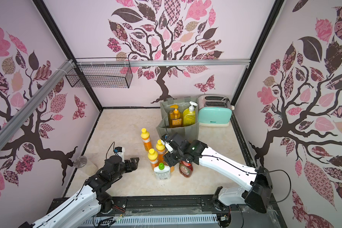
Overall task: Pack dish soap into the shopping bag
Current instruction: Pick up the bottle of dish soap at the center of the board.
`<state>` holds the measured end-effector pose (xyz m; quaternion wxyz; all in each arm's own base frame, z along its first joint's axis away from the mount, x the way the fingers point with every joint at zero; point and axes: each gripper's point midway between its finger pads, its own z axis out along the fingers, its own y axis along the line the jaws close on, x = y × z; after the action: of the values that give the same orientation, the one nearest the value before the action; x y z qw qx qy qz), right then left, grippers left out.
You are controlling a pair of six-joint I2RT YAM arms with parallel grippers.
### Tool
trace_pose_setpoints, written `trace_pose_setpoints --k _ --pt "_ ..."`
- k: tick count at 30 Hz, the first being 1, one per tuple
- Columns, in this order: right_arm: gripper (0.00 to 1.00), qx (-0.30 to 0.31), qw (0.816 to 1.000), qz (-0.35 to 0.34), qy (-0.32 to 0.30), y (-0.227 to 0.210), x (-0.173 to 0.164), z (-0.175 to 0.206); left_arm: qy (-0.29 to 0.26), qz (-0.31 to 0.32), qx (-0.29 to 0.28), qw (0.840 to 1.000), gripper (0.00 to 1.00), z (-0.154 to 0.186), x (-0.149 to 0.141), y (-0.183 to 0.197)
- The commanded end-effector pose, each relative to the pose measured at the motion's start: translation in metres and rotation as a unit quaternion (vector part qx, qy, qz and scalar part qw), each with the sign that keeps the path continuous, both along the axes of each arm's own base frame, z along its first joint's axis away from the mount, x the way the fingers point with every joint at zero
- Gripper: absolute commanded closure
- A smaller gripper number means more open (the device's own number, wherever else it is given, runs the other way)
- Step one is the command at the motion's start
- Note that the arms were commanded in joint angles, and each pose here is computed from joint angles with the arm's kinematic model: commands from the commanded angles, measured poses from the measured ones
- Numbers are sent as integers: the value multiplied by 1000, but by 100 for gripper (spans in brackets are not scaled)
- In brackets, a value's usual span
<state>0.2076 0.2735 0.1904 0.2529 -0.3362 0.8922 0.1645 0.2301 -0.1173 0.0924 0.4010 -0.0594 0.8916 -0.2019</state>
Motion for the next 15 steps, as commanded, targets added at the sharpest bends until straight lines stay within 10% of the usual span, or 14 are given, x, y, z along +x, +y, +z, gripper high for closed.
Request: trace_pose_setpoints --k 1,15 --pt "39 5 1000 4 -14 5 3 8 -12 -9 -2 1000 16 2 3 -4" --pt "64 43 997 5 -58 -5 -1 72 -8 -12 -2 1000 16 -1 4 -7"
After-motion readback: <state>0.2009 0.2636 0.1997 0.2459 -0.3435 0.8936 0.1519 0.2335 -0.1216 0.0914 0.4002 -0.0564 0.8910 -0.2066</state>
